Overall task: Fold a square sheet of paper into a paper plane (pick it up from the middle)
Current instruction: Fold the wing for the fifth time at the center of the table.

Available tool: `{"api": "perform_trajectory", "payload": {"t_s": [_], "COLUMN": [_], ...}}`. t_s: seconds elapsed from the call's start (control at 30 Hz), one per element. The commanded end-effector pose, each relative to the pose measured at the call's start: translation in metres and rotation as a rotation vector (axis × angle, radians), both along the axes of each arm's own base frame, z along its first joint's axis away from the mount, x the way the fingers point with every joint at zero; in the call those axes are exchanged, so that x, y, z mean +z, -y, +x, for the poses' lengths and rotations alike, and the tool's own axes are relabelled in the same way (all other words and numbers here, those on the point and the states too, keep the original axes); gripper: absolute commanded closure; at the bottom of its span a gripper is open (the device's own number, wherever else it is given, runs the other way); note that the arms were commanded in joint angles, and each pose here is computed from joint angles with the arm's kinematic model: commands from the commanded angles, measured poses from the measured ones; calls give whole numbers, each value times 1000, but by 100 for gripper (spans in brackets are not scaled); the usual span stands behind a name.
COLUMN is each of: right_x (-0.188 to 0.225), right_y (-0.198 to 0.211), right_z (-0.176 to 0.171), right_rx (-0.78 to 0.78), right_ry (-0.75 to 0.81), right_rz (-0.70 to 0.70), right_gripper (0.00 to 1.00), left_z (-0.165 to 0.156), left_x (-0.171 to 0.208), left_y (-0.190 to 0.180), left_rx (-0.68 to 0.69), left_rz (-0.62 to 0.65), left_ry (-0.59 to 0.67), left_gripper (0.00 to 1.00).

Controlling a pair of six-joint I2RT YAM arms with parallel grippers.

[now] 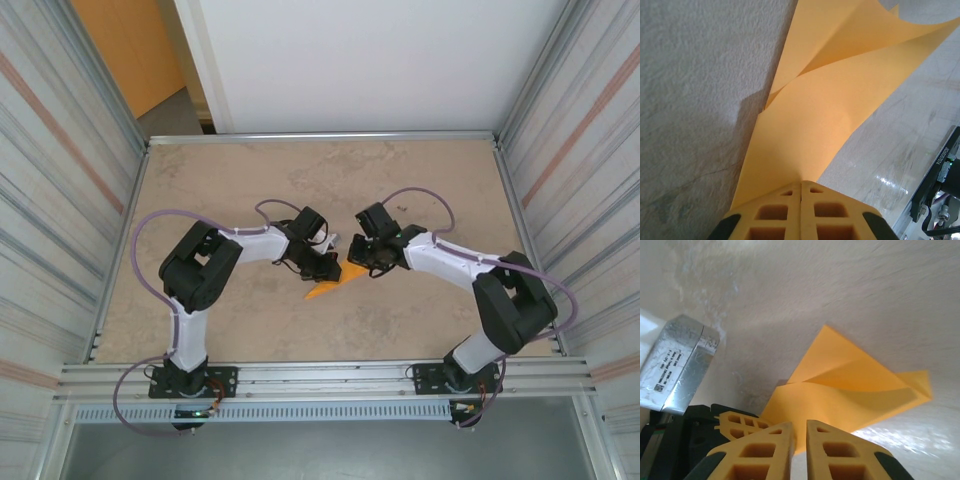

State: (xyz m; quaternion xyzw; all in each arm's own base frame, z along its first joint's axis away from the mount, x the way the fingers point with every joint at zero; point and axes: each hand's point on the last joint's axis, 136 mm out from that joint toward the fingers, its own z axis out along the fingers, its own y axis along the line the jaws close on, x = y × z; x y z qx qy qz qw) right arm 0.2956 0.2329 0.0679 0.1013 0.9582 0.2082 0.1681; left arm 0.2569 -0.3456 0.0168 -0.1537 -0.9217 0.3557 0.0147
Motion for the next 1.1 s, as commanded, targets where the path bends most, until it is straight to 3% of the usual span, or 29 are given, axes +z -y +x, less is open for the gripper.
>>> {"api": "perform_trajectory", "payload": {"t_s": [0.0, 0.33, 0.6, 0.9, 1.07], "right_x": [-16, -57, -78, -71, -35], "right_y": [-13, -4, 38, 103, 105], "right_z": [-2, -11, -17, -3, 7], "right_rx": [3, -57, -130, -262, -217], "right_ry": [-29, -66, -23, 56, 111], "right_rz": [46, 55, 15, 30, -2], "right_gripper": [88, 93, 92, 91, 90], "left_z": [-24, -27, -35, -37, -33], "left_x": [-49, -54, -64, -66, -60], "left_y": [-29, -35, -48, -51, -45], "left_rx": [-3, 18, 58, 65, 59], "left_rz": [166, 182, 214, 216, 193], "left_ry": [-73, -87, -130, -138, -129], "left_gripper": [93, 94, 95, 96, 96]}}
